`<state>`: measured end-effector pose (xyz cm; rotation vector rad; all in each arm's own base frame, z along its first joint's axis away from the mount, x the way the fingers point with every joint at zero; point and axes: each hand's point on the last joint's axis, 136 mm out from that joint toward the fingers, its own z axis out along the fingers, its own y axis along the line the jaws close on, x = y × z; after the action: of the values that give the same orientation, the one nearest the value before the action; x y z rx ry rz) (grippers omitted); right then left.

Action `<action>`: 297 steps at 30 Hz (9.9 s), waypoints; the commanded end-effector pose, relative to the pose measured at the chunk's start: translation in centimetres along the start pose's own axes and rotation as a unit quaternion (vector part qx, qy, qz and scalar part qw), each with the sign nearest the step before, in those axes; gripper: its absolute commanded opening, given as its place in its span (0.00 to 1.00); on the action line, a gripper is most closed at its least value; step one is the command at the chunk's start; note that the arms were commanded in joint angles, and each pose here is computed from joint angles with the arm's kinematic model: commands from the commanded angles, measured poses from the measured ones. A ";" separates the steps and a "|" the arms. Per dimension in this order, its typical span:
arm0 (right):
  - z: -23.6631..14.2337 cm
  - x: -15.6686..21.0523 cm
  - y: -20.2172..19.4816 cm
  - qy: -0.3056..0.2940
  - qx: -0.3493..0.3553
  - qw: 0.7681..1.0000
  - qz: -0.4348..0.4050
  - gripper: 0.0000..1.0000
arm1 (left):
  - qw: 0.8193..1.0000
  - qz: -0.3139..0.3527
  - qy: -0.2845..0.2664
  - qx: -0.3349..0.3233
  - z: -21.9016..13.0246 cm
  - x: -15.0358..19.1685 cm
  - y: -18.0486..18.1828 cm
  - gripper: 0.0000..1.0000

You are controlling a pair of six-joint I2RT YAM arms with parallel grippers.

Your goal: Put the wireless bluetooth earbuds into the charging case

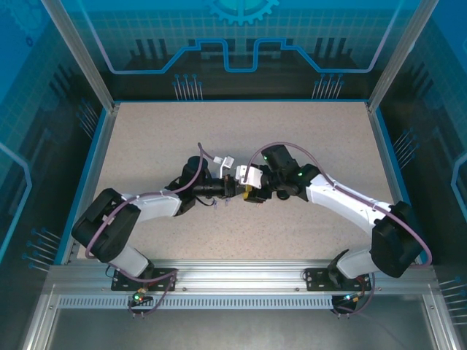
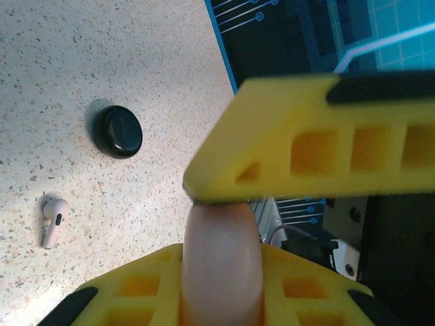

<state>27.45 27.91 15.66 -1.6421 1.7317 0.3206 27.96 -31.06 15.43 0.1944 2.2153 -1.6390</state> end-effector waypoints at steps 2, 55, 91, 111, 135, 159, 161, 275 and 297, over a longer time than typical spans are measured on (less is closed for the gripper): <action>-2.6 -1.1 -0.3 -0.031 0.001 0.999 0.027 0.79 | 0.997 0.070 -0.013 0.015 -0.9 -0.8 -2.8 0.17; -11.1 -8.7 5.1 -0.218 -0.116 0.969 0.032 0.48 | 0.809 0.581 -0.077 0.041 -5.8 3.0 -12.1 0.00; -11.9 -9.1 5.3 -0.225 -0.118 0.967 0.027 0.24 | 0.811 0.579 -0.073 0.035 -5.6 3.4 -11.3 0.36; -11.6 -8.4 4.3 -0.211 -0.085 0.973 0.041 0.50 | 0.814 0.577 -0.068 0.034 -5.6 3.7 -11.1 0.05; -11.8 -9.2 2.6 -0.206 -0.060 0.976 0.047 0.56 | 0.812 0.578 -0.067 0.032 -5.6 3.7 -11.2 0.04; -12.2 -8.7 0.4 -0.198 -0.034 0.975 0.097 0.56 | 0.812 0.579 -0.066 0.034 -5.5 3.9 -11.3 0.04; -12.0 -8.6 0.2 -0.196 -0.034 0.975 0.100 0.56 | 0.811 0.580 -0.067 0.033 -5.6 3.8 -11.3 0.04; 8.3 12.3 3.0 0.268 0.114 0.732 0.616 0.25 | 0.792 0.591 -0.141 -0.053 -10.8 4.2 -10.3 0.02; -2.1 5.5 -0.7 0.051 0.167 0.783 0.597 0.24 | 0.816 0.544 -0.183 -0.072 -9.3 2.0 -8.7 0.01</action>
<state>27.85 22.49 11.85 -0.1177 2.6246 0.4063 20.36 -25.10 23.75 0.9156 1.4374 -0.7544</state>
